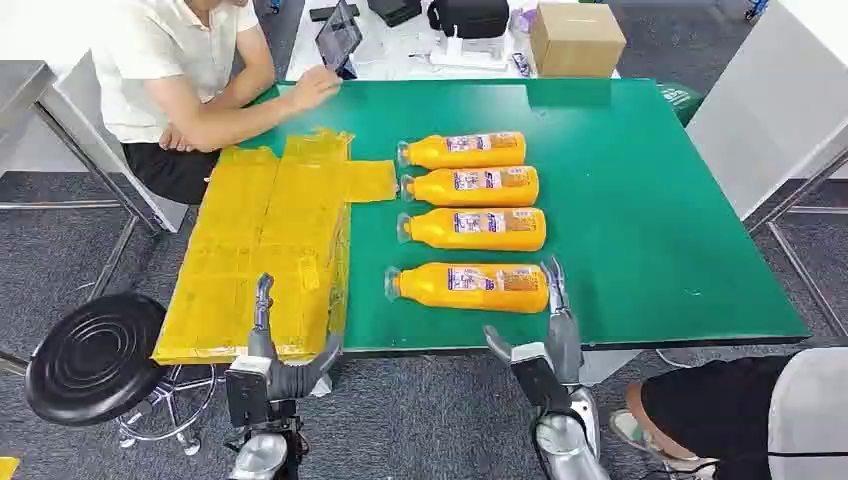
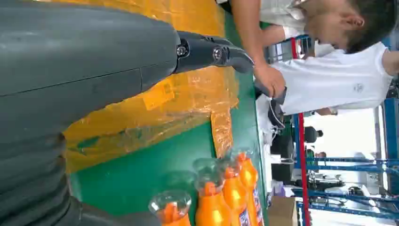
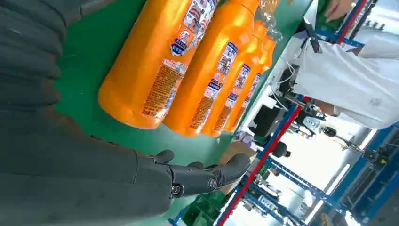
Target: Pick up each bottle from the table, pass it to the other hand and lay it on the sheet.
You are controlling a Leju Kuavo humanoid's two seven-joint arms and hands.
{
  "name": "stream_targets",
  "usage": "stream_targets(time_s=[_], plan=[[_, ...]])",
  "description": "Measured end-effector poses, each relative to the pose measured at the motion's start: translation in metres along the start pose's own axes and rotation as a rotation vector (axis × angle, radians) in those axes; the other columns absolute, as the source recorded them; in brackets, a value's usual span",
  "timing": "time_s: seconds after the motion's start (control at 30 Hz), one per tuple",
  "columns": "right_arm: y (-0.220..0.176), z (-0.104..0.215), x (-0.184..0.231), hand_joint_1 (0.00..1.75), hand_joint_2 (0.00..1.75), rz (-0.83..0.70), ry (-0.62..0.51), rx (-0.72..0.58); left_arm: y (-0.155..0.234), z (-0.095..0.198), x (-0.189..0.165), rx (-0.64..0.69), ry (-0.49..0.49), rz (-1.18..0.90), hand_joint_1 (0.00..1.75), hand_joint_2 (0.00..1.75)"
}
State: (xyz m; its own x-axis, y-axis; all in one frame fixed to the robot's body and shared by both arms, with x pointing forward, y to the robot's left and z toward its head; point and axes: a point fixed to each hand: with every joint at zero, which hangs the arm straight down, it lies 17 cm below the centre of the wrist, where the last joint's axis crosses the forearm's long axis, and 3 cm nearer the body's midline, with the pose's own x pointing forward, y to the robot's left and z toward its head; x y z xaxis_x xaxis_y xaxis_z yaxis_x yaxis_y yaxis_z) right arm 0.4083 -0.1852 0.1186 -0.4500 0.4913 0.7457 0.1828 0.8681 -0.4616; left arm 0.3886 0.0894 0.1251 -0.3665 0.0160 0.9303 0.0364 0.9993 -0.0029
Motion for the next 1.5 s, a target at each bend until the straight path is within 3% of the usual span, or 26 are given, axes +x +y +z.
stream_targets(time_s=[0.9, 1.23, 1.5], plan=[[0.003, 0.0, -0.009, 0.0, 1.75, 0.037, 0.028, 0.024, -0.014, 0.002, 0.002, -0.023, 0.0, 0.006, 0.0, 1.75], [0.003, -0.027, -0.037, 0.0, 1.75, 0.134, 0.056, 0.064, -0.026, -0.008, 0.005, -0.055, -0.014, 0.02, 0.0, 1.75], [0.0, -0.05, -0.074, 0.0, 1.75, 0.339, 0.086, 0.137, -0.044, -0.018, 0.008, -0.093, -0.015, 0.053, 0.0, 1.75]])
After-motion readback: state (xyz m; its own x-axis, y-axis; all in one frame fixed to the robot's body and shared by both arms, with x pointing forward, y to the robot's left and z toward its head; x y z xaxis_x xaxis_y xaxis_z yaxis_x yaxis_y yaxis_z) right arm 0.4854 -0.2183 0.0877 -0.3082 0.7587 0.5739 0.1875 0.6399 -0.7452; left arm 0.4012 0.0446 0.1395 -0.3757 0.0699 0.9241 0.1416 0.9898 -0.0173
